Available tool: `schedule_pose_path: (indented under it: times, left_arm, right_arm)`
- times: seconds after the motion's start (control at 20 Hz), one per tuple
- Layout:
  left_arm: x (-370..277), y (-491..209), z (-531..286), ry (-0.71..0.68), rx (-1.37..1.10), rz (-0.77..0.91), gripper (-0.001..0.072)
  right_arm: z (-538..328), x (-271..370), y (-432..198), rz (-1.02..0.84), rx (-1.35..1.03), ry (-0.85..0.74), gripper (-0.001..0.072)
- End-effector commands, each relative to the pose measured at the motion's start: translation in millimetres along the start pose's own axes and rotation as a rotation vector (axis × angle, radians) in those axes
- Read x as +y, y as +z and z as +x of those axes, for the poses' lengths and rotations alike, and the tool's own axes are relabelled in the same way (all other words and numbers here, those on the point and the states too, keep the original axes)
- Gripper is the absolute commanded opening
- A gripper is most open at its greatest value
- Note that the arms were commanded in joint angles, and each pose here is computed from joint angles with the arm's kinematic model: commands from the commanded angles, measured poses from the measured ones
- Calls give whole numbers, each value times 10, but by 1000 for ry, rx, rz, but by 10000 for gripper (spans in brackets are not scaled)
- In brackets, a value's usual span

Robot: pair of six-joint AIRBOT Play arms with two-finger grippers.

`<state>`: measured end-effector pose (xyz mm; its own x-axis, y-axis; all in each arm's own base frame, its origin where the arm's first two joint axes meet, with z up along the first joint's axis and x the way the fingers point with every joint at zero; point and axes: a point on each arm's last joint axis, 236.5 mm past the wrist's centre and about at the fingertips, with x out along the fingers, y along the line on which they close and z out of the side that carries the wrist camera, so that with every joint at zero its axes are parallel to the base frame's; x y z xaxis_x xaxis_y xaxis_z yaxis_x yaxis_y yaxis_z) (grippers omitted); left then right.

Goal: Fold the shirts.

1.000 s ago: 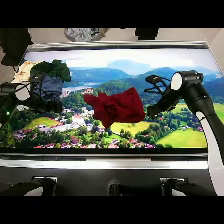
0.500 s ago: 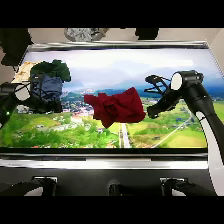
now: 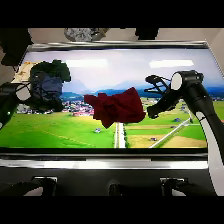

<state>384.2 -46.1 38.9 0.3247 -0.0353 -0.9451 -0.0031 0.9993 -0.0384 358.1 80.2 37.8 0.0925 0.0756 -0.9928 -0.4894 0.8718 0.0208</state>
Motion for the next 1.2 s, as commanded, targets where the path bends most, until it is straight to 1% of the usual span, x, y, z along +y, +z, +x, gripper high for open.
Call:
schedule_pose_path:
  times: [0.0,0.15,0.3,0.4,0.45,0.55,0.65,0.7,0.75,0.85,1.15]
  left_arm:
    - [-123,112,54,-52,-38,-30,720]
    - [-436,211,155,-178,-55,-70,720]
    - [-839,229,361,-340,-3,-5,720]
    - [-963,302,521,-382,66,34,720]
    - [-978,340,598,-387,114,44,720]
    - [-1046,262,767,-417,271,68,720]
    - [-1223,31,875,-507,435,65,720]
    - [-1319,-85,896,-558,486,77,720]
    - [-1389,-178,921,-588,513,88,720]
    - [-1449,-309,988,-590,536,104,720]
    - [-1551,-283,1190,-577,470,101,720]
  right_arm:
    - [-2,-36,120,3,-50,-16,683]
    - [-46,-148,446,2,-189,-64,684]
    - [-118,-260,794,5,-336,-109,707]
    - [-12,-271,828,14,-329,-95,710]
    - [82,-252,812,34,-311,-56,710]
    - [288,-106,770,95,-276,121,710]
    - [431,38,719,138,-243,301,710]
    - [506,81,651,137,-207,353,710]
    - [591,112,571,114,-164,367,710]
    - [724,176,468,106,-98,403,710]
    - [904,177,441,120,-62,420,710]
